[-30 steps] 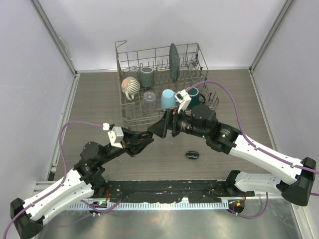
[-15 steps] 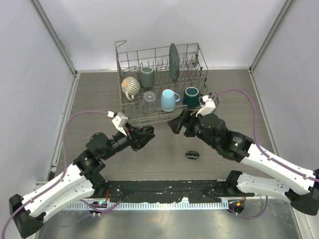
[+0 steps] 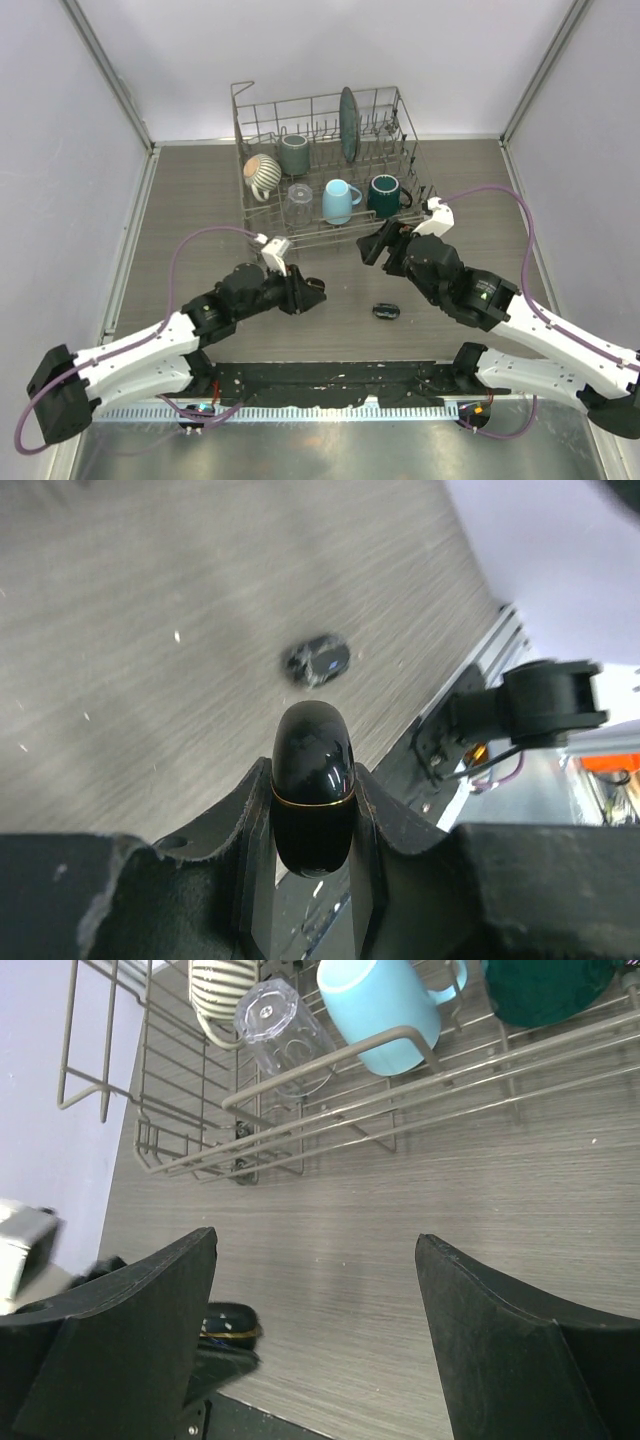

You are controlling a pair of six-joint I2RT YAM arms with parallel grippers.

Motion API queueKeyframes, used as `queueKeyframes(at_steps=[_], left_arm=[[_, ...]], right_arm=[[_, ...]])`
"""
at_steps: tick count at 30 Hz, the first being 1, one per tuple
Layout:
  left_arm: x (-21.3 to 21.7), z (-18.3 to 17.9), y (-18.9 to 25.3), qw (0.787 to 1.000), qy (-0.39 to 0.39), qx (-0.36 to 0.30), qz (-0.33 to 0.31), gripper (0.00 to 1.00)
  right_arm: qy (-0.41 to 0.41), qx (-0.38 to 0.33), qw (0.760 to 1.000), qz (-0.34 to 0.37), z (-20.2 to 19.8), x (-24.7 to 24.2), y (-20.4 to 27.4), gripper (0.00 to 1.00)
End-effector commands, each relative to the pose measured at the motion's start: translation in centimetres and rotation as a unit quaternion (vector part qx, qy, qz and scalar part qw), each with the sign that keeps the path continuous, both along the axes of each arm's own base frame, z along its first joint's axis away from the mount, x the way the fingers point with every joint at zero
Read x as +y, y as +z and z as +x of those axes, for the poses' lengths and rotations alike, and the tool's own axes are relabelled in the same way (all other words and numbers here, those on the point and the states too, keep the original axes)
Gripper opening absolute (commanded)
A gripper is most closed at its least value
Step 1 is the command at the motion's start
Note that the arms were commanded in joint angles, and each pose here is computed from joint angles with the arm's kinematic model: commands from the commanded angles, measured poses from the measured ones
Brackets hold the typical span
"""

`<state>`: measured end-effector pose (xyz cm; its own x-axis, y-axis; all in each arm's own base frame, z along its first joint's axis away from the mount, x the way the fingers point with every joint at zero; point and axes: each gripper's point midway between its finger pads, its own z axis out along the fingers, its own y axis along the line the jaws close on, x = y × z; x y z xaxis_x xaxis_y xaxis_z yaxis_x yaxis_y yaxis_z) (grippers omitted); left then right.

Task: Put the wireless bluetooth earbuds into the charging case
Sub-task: Place the charging case at the center of the board.

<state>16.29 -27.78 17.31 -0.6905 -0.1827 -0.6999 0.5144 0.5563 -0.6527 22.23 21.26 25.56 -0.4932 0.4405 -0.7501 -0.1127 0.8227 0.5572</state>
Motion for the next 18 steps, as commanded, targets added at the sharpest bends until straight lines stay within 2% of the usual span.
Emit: queueKeyframes(at_steps=[1, 4, 9, 18], left_arm=[[-1.7, -0.2, -2.4, 0.998, 0.019, 0.048, 0.031, 0.0], [-3.1, -0.2, -4.7, 0.996, 0.028, 0.07, 0.046, 0.0], [-4.9, -0.2, -6.4, 0.993, 0.05, 0.101, 0.018, 0.0], [-6.6, -0.1, -9.5, 0.988, 0.079, 0.131, 0.01, 0.04]], right_arm=[[-0.045, -0.015, 0.999, 0.01, 0.8, -1.4, 0.9, 0.86], [-0.047, -0.017, 0.999, 0.008, 0.8, -1.6, 1.0, 0.86], [-0.051, -0.013, 0.999, 0.003, 0.7, -1.9, 0.7, 0.86], [-0.057, -0.016, 0.998, 0.004, 0.5, -2.5, 0.7, 0.86]])
